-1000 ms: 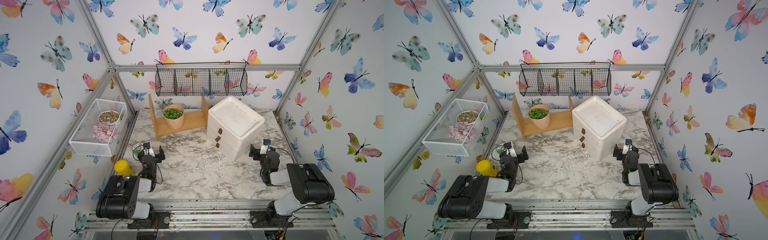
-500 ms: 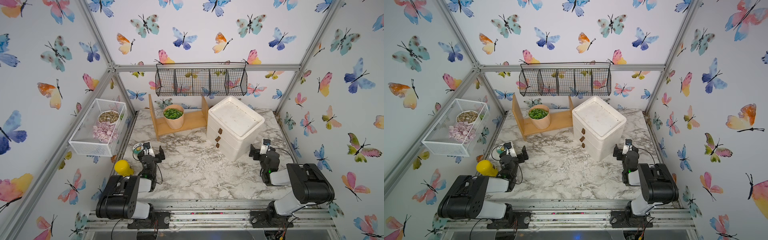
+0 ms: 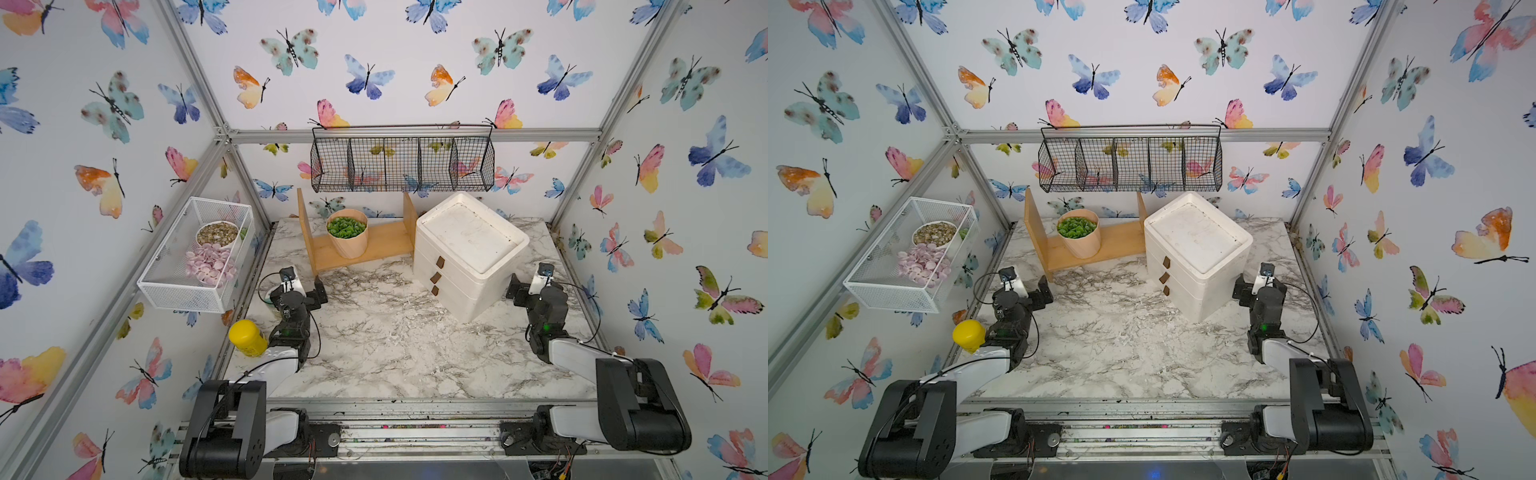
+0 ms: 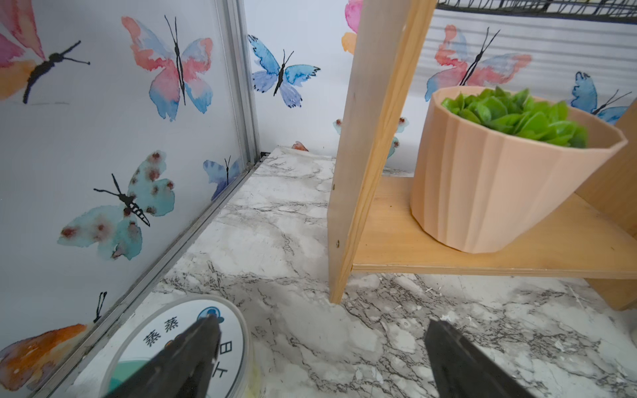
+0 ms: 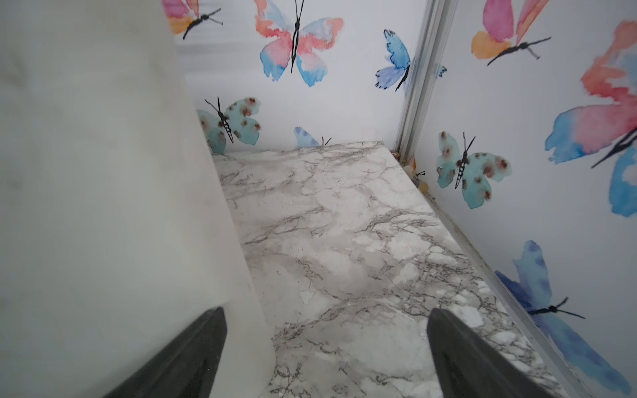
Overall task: Take the microphone out of the drawer
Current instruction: Adjust the storage box at the center of the board.
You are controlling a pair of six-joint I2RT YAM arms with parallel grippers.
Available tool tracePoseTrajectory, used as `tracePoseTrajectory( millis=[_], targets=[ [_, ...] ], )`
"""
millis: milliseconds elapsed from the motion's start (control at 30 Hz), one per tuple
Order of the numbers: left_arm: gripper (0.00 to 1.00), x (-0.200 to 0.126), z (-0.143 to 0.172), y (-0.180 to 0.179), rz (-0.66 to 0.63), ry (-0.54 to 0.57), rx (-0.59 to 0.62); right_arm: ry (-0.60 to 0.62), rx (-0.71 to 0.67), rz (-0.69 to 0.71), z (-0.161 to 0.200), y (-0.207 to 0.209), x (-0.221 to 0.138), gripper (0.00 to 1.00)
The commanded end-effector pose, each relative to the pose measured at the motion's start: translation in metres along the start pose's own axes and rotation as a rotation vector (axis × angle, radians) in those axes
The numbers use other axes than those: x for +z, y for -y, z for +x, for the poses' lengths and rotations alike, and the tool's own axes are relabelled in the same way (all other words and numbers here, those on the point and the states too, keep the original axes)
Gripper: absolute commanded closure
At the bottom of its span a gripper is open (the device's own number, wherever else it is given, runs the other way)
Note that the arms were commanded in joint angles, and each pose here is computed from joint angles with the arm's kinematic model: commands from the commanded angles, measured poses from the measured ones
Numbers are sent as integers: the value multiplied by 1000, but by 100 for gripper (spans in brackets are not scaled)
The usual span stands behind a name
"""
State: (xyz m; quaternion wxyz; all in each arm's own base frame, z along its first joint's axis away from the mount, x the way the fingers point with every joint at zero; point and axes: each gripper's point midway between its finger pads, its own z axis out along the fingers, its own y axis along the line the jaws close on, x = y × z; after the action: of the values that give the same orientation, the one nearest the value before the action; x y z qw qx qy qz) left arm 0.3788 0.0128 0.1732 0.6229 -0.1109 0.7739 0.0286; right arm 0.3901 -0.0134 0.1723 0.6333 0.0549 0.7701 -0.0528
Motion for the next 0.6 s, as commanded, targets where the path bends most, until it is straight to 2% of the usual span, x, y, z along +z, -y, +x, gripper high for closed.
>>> tracePoseTrajectory(
  millis=[0, 133, 300, 433, 533, 567],
  targets=[
    [2, -6, 18, 0, -56, -145, -13, -60, 19, 85, -8, 15, -11, 2],
    [2, -19, 3, 26, -12, -137, -12, -43, 41, 143, -53, 28, -31, 2],
    [2, -40, -12, 62, 77, -154, -93, 120, 88, 118, -138, 30, -65, 1],
    [2, -51, -15, 86, 152, -208, -170, 160, 58, -21, -198, 6, -72, 0],
    [2, -57, -15, 106, 228, -253, -219, 74, 41, -178, -225, -26, -58, 0],
    [2, -60, -15, 111, 243, -269, -233, 33, 24, -273, -230, -44, -54, 0]
  ],
)
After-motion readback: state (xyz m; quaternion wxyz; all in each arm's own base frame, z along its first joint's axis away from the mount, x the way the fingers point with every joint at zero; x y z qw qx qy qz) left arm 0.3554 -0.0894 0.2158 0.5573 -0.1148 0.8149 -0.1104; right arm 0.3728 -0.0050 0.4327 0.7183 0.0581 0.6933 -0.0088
